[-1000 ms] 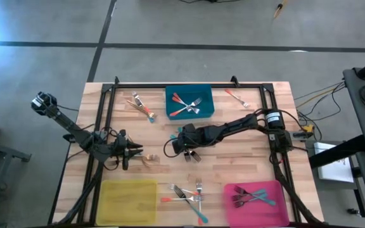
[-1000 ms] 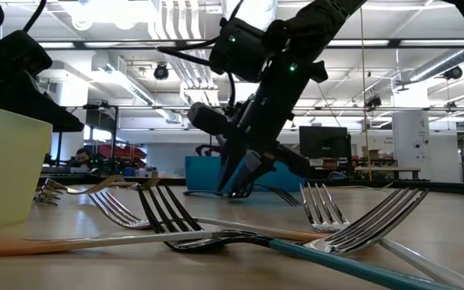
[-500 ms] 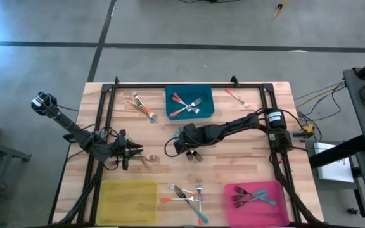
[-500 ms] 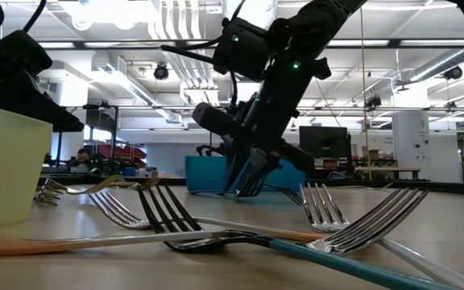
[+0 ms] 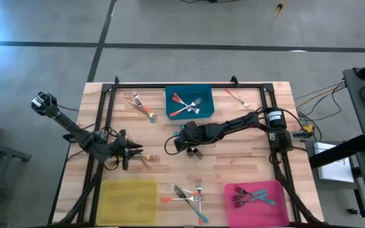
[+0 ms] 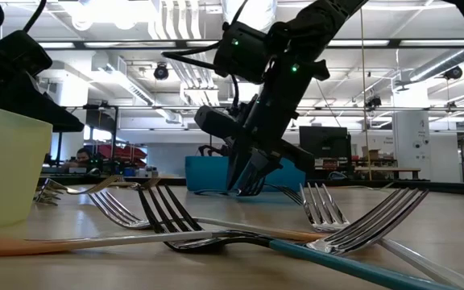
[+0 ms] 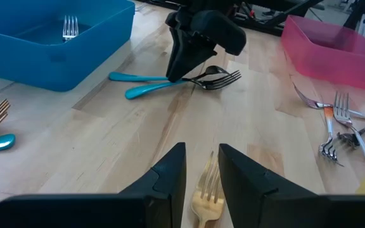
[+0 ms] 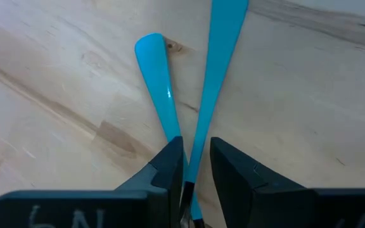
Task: Sort silverware by color (type)
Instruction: Put the blue fork into the pink bin
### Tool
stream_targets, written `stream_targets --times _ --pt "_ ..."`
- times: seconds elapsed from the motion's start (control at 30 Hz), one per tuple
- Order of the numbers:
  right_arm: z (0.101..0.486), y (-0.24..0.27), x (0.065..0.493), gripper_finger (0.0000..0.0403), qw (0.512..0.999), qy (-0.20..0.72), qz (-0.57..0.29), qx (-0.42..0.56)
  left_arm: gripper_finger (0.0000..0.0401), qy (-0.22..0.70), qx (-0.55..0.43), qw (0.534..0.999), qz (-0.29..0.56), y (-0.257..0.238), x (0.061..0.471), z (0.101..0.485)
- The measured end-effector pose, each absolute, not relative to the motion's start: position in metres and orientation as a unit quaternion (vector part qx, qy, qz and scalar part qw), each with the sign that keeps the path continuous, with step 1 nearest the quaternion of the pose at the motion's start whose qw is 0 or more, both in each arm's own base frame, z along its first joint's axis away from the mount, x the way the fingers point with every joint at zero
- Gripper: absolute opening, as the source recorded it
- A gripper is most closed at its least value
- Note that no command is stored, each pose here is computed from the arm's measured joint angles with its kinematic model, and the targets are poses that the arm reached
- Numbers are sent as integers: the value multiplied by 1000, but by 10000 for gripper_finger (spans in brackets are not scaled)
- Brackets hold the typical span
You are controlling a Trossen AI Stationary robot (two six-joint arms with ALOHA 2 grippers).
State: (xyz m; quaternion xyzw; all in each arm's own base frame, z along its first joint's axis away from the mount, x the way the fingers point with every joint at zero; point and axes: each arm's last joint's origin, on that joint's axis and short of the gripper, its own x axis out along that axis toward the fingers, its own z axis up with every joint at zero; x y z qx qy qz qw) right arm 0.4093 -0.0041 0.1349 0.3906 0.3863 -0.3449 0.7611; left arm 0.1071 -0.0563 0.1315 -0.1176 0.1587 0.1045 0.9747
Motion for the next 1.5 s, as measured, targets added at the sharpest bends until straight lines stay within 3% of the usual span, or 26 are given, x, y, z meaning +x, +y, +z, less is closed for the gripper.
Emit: stream_targets --times 0.17,0.4,0.7,1.2,1.5 --pt "134 -4 407 66 756 397 -342 392 77 159 -118 975 104 -56 107 132" --pt "134 -2 407 14 756 407 -329 394 77 159 -118 975 105 -56 107 132" --pt "143 1 412 9 757 422 -291 405 77 159 -118 975 105 -56 107 132" --pt "221 -11 426 8 831 356 -226 362 77 159 -118 975 105 -56 107 132" --pt "248 -74 417 8 837 351 -287 306 77 159 -118 975 105 -56 107 131"
